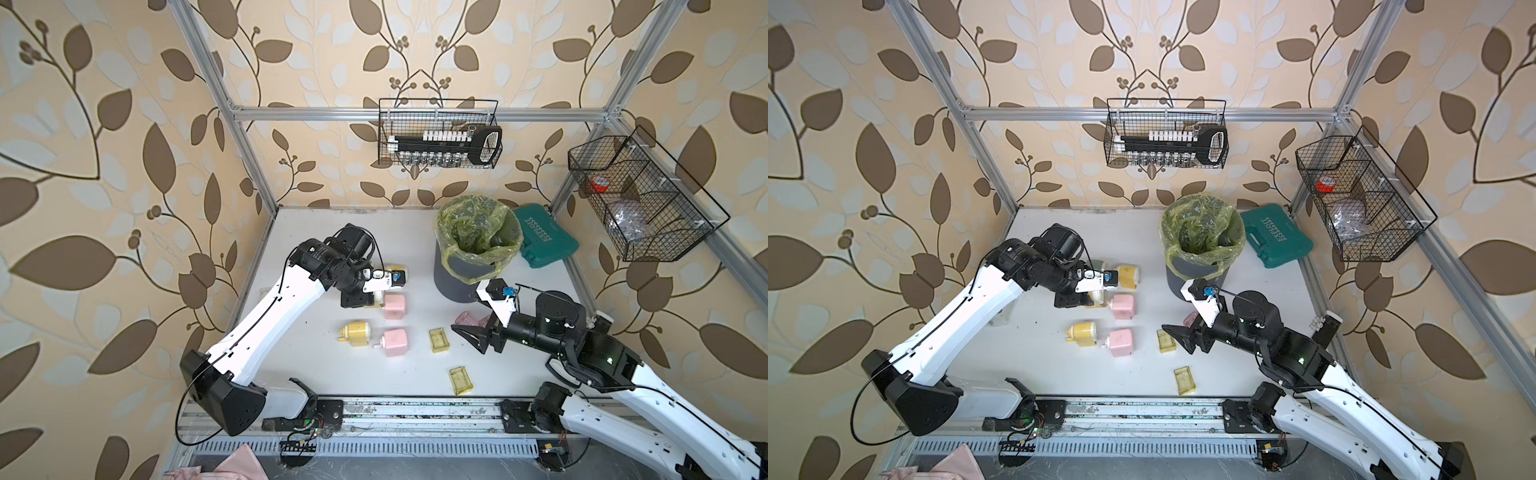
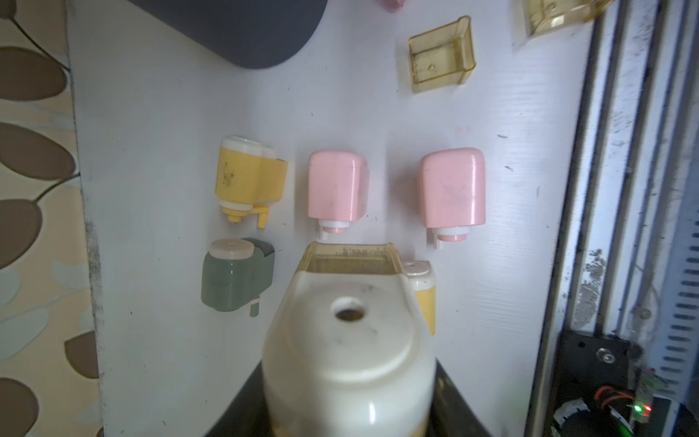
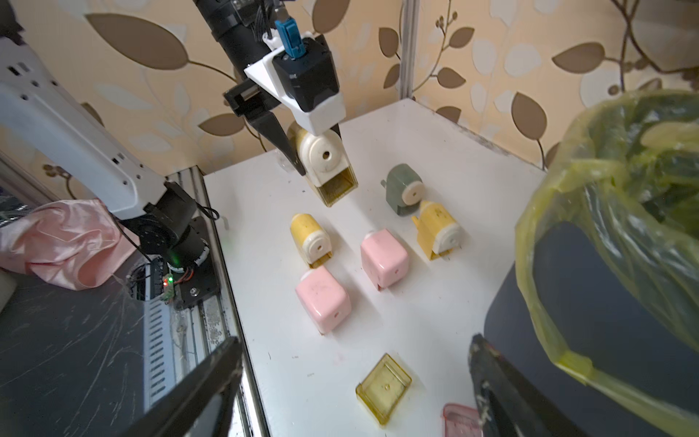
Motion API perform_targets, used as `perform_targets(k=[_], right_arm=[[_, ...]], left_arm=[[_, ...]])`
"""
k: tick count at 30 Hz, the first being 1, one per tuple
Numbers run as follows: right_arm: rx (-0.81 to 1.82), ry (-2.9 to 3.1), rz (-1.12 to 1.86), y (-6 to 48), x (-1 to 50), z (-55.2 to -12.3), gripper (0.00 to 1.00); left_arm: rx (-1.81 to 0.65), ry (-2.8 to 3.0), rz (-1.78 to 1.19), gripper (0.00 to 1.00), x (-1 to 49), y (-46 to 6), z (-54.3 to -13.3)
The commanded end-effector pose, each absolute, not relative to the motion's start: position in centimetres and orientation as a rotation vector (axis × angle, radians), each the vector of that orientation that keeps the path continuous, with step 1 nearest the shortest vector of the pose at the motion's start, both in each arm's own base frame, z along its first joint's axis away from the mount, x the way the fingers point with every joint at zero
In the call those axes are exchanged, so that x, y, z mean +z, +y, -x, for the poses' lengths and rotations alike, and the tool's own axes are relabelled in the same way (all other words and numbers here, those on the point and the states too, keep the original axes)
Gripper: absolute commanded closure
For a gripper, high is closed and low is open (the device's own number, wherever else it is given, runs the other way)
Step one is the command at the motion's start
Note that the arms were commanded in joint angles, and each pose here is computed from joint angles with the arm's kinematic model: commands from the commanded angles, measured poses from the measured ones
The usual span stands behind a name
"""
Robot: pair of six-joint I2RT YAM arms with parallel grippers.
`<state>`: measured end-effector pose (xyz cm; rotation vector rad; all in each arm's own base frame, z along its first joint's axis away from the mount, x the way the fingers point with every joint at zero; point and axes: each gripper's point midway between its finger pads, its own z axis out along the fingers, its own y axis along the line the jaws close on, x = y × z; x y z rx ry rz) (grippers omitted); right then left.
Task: Take out the pencil sharpener tray and clean the shavings
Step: Pick up the pencil sharpener from the center of the board, then open the container of the pencil sharpener.
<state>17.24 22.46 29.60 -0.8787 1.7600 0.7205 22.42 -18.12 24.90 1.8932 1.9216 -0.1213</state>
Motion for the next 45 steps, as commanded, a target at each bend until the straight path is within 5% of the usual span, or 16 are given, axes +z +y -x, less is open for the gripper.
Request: perform_targets(k=[1, 15, 28, 45], right_arm=[[0.835, 1.611, 0.971, 25.3, 32.1, -16.8, 0.16], [0.875, 1.378, 1.215, 31.1, 29.5, -12.4, 0.13], [0.867, 1.449, 1.13, 32.6, 27.9, -14.0, 0.19], [0.954, 1.495, 1.129, 32.6, 26.8, -16.2, 0.48]], left_arm=[[-0.27, 1.926, -1.931, 1.0, 26.7, -19.0, -18.4], [-0.547, 1.804, -1.938, 1.0, 29.6, -22.4, -14.8], [-0.611, 1.787, -1.948, 1.0, 29.9, -23.1, -13.6], [-0.556, 1.782, -1.99, 1.0, 27.7, -23.1, -14.3]])
